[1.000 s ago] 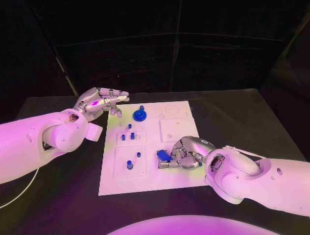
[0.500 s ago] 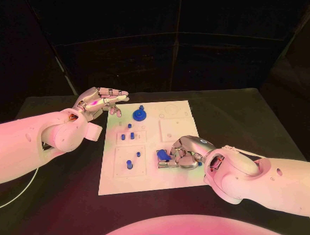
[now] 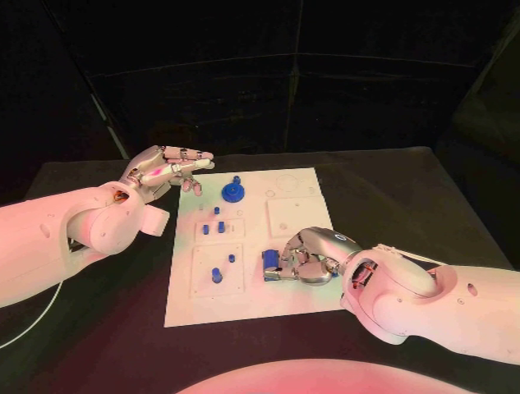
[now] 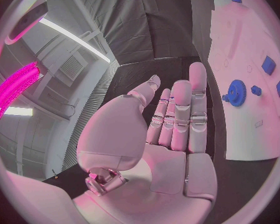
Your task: Assemble the parts on the task board
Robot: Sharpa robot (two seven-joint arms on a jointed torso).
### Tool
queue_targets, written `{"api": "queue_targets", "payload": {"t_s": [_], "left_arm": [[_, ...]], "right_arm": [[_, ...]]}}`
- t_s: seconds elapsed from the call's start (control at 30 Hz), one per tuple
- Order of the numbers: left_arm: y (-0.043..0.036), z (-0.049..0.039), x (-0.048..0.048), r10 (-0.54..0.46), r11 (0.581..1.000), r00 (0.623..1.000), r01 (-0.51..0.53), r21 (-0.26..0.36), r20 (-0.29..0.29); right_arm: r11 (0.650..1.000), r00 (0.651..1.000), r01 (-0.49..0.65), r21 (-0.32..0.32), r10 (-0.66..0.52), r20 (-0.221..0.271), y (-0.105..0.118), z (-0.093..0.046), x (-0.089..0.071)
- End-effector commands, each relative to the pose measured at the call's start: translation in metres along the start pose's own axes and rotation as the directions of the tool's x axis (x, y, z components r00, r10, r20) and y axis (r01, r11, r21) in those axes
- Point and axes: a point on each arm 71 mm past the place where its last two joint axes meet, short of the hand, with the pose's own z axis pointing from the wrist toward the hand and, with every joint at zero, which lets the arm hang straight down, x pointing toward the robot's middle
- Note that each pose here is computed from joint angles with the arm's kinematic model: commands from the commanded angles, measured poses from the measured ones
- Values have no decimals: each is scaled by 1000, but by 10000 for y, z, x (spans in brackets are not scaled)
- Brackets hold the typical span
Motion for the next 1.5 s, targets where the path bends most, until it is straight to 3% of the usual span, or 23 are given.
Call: {"api": "queue_targets", "payload": {"t_s": [0.03,0.5,1.17,1.33,1.5], "left_arm": [[-15,2,4,-5,1000,1000,5,9,-4],[-14,2,9,-6,1000,1000,6,9,-6],[-11,-2,0,-6,1000,1000,6,4,-6],[-11,-4,-3,-6,1000,1000,6,4,-5],[-12,-8,-13,-4,1000,1000,4,4,-2]], "right_arm": [[1000,1000,13,-12,-13,4,-3,4,-10],[999,999,40,34,-41,13,-50,57,-3],[999,998,42,28,-40,-48,-78,57,31],[1000,1000,15,7,-15,-15,-77,31,-6],[999,999,-40,-15,41,28,-139,-92,-107]]}}
